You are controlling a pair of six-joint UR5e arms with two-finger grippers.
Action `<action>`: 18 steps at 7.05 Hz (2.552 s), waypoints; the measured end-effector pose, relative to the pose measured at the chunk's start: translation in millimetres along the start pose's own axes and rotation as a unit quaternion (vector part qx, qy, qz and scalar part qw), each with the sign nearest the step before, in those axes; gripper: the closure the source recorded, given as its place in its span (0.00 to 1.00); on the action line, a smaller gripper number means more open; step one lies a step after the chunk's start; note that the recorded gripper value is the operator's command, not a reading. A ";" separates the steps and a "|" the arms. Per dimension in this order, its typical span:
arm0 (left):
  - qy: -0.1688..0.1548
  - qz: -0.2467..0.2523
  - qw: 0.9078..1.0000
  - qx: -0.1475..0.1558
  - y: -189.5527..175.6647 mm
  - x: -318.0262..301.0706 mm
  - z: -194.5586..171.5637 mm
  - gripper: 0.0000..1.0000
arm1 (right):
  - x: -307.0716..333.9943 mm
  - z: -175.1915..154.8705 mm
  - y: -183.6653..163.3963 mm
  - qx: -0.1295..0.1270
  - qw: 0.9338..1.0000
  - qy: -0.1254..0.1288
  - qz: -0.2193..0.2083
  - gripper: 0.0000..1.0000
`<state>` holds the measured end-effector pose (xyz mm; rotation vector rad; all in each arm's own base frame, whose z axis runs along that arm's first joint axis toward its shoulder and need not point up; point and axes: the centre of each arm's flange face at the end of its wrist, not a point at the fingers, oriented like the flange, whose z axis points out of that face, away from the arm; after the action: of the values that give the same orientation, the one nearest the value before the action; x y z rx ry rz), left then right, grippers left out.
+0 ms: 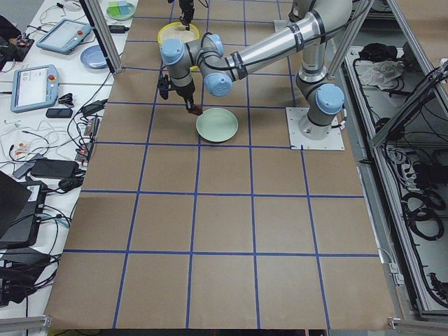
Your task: Stack buns with steamer
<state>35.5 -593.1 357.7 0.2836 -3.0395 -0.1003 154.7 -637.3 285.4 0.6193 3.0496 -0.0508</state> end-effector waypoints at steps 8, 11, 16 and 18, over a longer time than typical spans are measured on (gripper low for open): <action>0.033 -0.020 0.998 0.056 34.6 103.5 -55.7 1.00 | -13.2 5.8 11.9 0.001 1.000 -0.002 -0.008 0.77; 0.041 -0.067 0.995 0.055 42.3 144.6 -46.1 1.00 | -14.2 6.4 12.1 0.005 1.000 0.002 -0.010 0.76; 0.045 -0.091 0.993 0.059 47.6 162.7 -45.2 1.00 | -7.4 4.3 5.5 0.024 0.999 0.018 -0.025 0.21; 0.045 -0.090 0.993 0.059 48.0 163.2 -45.7 1.00 | -4.7 3.8 3.1 0.034 0.999 0.029 -0.028 0.09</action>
<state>-128.8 -579.2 419.8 0.5569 -2.9284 0.0800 160.3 -636.4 281.6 0.5493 3.1332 -0.1412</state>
